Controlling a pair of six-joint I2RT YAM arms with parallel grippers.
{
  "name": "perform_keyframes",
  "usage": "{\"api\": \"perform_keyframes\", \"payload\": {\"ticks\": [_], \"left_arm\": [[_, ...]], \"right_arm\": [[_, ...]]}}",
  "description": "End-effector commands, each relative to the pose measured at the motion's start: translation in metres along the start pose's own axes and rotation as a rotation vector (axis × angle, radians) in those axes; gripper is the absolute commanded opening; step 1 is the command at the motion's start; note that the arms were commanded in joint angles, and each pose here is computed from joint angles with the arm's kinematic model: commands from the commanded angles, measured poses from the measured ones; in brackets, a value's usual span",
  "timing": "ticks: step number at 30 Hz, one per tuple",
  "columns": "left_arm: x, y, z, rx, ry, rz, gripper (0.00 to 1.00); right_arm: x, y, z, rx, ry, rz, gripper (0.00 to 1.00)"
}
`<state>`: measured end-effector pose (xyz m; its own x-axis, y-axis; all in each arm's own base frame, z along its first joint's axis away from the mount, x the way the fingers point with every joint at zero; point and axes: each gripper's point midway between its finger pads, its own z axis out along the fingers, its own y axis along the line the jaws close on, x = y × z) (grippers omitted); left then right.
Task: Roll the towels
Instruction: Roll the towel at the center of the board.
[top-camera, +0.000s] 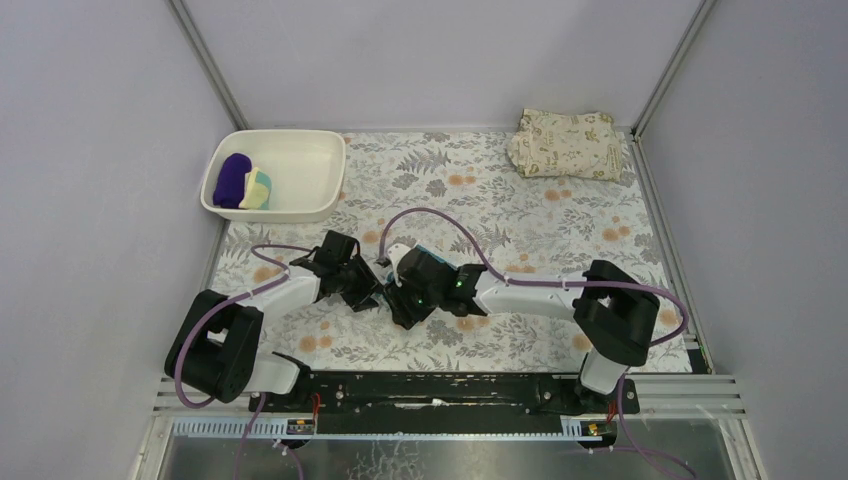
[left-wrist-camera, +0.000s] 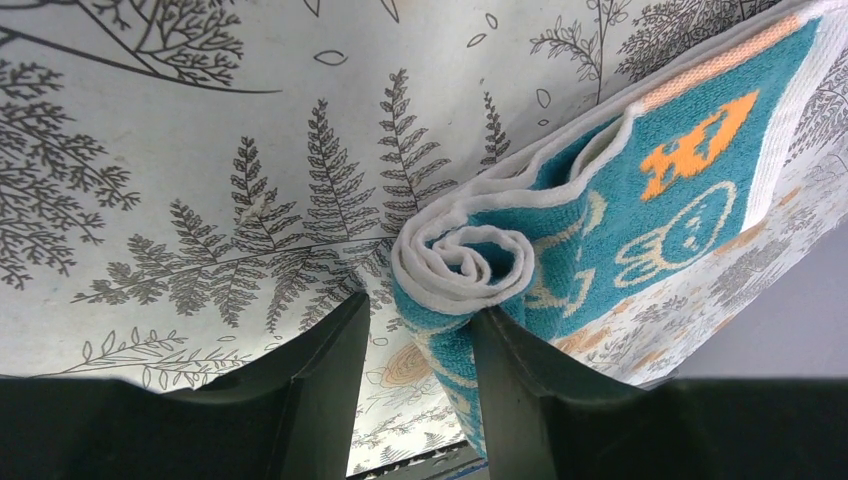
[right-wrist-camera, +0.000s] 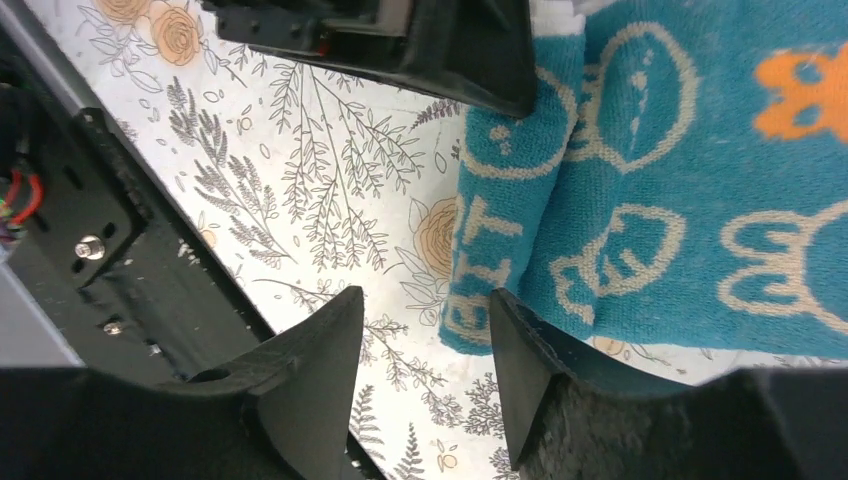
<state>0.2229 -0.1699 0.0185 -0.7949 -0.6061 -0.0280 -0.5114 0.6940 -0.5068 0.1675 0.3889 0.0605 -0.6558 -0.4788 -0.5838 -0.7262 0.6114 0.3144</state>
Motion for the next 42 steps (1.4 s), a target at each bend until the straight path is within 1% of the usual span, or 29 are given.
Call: {"api": "perform_keyframes", "payload": {"ticks": [1, 5, 8, 10, 14, 21, 25, 28, 35, 37, 39, 40, 42], "left_arm": [[-0.003, 0.031, 0.01, -0.125, -0.037, 0.006, 0.43], [-0.003, 0.031, 0.012, -0.131, -0.034, 0.006, 0.43], [-0.003, 0.03, 0.012, -0.129, -0.033, 0.008, 0.43], [-0.003, 0.03, 0.012, -0.131, -0.034, 0.006, 0.43], [-0.003, 0.031, 0.012, -0.137, -0.033, 0.006, 0.44], [-0.004, 0.031, 0.012, -0.141, -0.036, 0.007, 0.45], [-0.004, 0.031, 0.012, -0.143, -0.035, 0.011, 0.45], [-0.004, 0.032, 0.013, -0.147, -0.034, 0.011, 0.46], [-0.005, 0.03, 0.014, -0.148, -0.031, 0.014, 0.47], [-0.005, 0.031, 0.014, -0.152, -0.03, 0.013, 0.47], [-0.005, 0.03, 0.014, -0.149, -0.029, 0.013, 0.47], [-0.005, 0.03, 0.013, -0.149, -0.029, 0.014, 0.47], [-0.005, 0.03, 0.011, -0.152, -0.034, 0.012, 0.48]], "right_arm": [[-0.026, -0.015, -0.022, 0.212, -0.116, -0.17, 0.56], [-0.032, 0.007, -0.027, 0.146, -0.152, -0.24, 0.53], [-0.027, 0.018, -0.02, 0.083, -0.126, -0.259, 0.52], [-0.024, 0.018, -0.014, 0.078, -0.106, -0.26, 0.51], [-0.01, 0.01, 0.002, 0.103, -0.049, -0.265, 0.49], [-0.004, -0.011, 0.011, 0.2, -0.02, -0.29, 0.49], [-0.002, -0.019, 0.011, 0.237, -0.011, -0.314, 0.51], [0.003, -0.025, 0.014, 0.255, 0.012, -0.331, 0.52], [0.028, -0.034, 0.028, 0.259, 0.091, -0.348, 0.51], [0.032, -0.037, 0.03, 0.262, 0.103, -0.348, 0.48], [0.034, -0.033, 0.032, 0.24, 0.105, -0.341, 0.43], [0.035, -0.03, 0.032, 0.221, 0.102, -0.336, 0.4], [0.034, -0.02, 0.032, 0.153, 0.087, -0.306, 0.31]]}}
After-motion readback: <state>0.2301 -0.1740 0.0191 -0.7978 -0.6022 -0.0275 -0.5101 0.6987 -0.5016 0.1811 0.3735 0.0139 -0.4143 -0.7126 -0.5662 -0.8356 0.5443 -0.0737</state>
